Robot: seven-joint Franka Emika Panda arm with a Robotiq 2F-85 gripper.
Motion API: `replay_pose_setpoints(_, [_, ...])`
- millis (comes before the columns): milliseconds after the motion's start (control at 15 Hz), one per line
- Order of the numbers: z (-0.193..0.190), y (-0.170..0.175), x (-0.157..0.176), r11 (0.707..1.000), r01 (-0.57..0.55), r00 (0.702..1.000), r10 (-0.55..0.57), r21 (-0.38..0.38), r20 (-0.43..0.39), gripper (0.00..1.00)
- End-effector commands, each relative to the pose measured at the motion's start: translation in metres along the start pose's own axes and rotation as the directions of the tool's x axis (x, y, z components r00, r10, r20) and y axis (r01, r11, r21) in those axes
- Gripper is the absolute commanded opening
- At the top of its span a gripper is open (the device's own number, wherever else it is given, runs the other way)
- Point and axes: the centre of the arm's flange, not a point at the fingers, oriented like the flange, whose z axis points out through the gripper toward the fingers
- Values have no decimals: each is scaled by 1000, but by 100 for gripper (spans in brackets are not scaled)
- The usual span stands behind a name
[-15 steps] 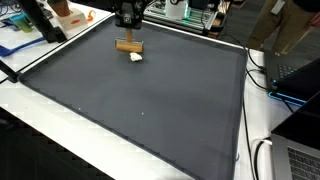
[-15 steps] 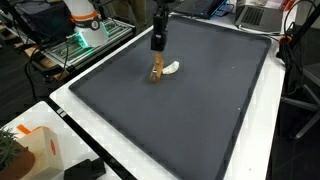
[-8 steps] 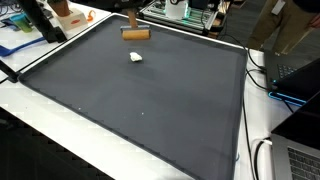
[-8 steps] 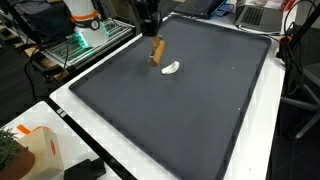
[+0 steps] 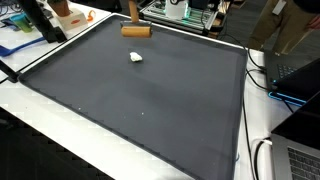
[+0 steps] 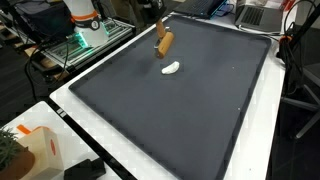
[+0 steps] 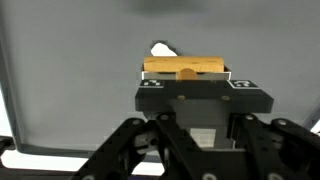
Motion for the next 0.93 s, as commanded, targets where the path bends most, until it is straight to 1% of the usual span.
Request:
replay_pose_setpoints(0, [-1,-2,-2,1000,4,1000,-4,-1,-2,22])
replay_pose_setpoints(67, [3,-7,-3,1000,-10,1000,10,-17,-12,22])
replay_pose_setpoints(133, [9,-14,-2,998,-48,998,47,-51,-35,22])
replay_pose_setpoints(267, [20,-24,-1,994,-76,997,73,-85,-41,22])
replay_pose_setpoints(467, [40,-38,0,983,-96,995,95,-157,-17,22])
replay_pose_setpoints(533, [46,-42,-1,982,-93,996,93,-166,-4,22])
replay_pose_setpoints(667, [58,-53,-2,981,-102,994,105,-163,15,22])
replay_pose_setpoints(800, [71,-62,2,987,-112,993,115,-113,22,22])
replay_pose_setpoints(867, [77,-66,5,988,-121,992,123,-101,18,22])
